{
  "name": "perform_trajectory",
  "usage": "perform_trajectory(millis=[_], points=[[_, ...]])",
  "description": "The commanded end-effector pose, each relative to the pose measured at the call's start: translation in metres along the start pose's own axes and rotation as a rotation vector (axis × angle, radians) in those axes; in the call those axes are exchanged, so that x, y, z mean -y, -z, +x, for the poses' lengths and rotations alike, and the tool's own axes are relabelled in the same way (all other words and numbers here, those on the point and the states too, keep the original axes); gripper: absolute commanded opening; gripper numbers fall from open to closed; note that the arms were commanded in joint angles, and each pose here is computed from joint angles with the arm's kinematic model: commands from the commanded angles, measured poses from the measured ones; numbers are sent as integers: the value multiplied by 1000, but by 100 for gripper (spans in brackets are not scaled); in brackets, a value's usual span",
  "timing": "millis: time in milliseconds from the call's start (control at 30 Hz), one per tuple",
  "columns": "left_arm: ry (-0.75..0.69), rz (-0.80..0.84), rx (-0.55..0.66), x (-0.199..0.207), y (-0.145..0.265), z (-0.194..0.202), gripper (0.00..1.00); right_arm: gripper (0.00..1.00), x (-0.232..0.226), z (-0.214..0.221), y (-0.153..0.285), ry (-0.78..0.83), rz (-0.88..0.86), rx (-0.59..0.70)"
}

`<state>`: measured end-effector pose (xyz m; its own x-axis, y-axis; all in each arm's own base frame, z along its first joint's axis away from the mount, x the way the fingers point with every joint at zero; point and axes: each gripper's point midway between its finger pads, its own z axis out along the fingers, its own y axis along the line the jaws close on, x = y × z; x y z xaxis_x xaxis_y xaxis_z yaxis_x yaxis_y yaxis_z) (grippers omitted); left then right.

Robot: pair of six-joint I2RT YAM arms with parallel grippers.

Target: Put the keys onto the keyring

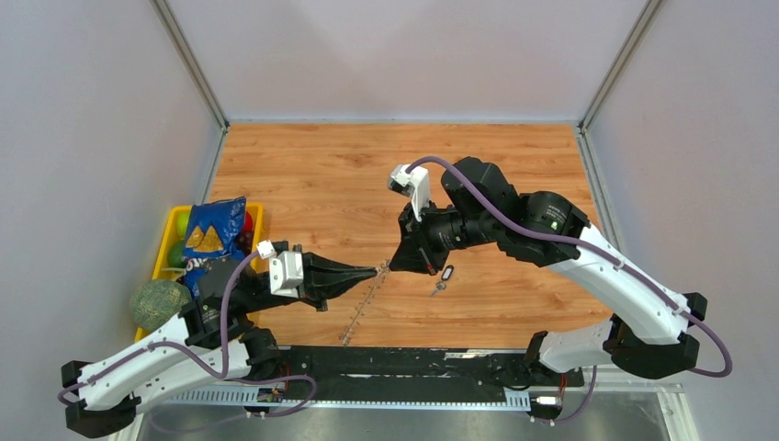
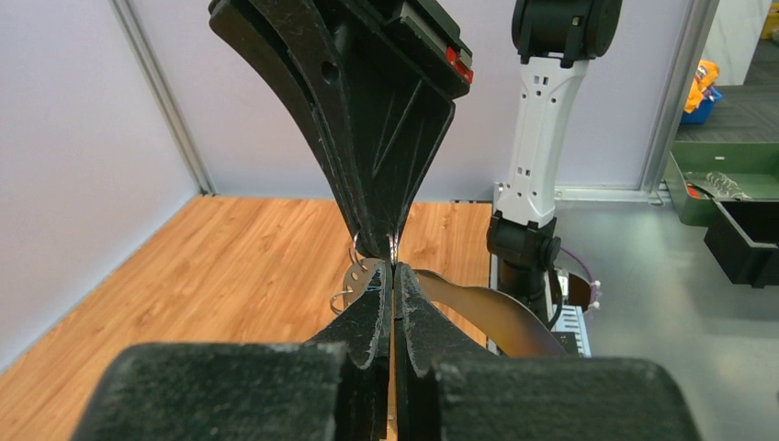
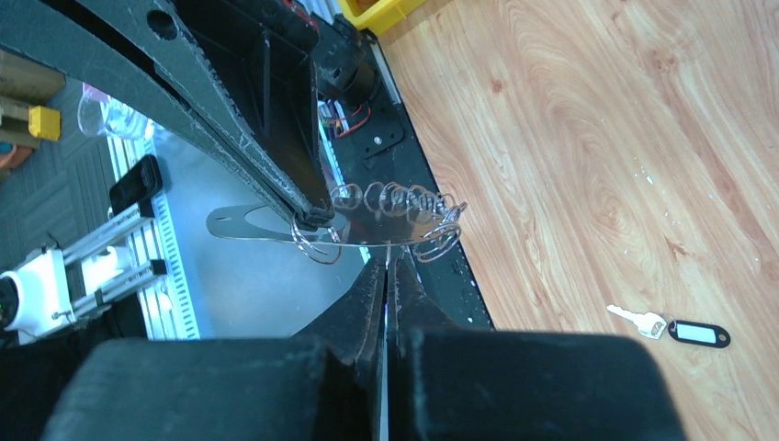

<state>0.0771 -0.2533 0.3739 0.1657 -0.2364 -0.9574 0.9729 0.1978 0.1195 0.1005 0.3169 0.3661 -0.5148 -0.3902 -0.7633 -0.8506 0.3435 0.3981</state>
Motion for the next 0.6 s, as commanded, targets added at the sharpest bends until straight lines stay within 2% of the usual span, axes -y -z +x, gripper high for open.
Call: perform_trajectory(millis=[0,567], points=[[-59,9,124,2,5,-41,0,0,-3,23,0,34,-39,-109],[-65,96,122,20,15,-44,0,0,-34,65,-19,80,-260,-288]])
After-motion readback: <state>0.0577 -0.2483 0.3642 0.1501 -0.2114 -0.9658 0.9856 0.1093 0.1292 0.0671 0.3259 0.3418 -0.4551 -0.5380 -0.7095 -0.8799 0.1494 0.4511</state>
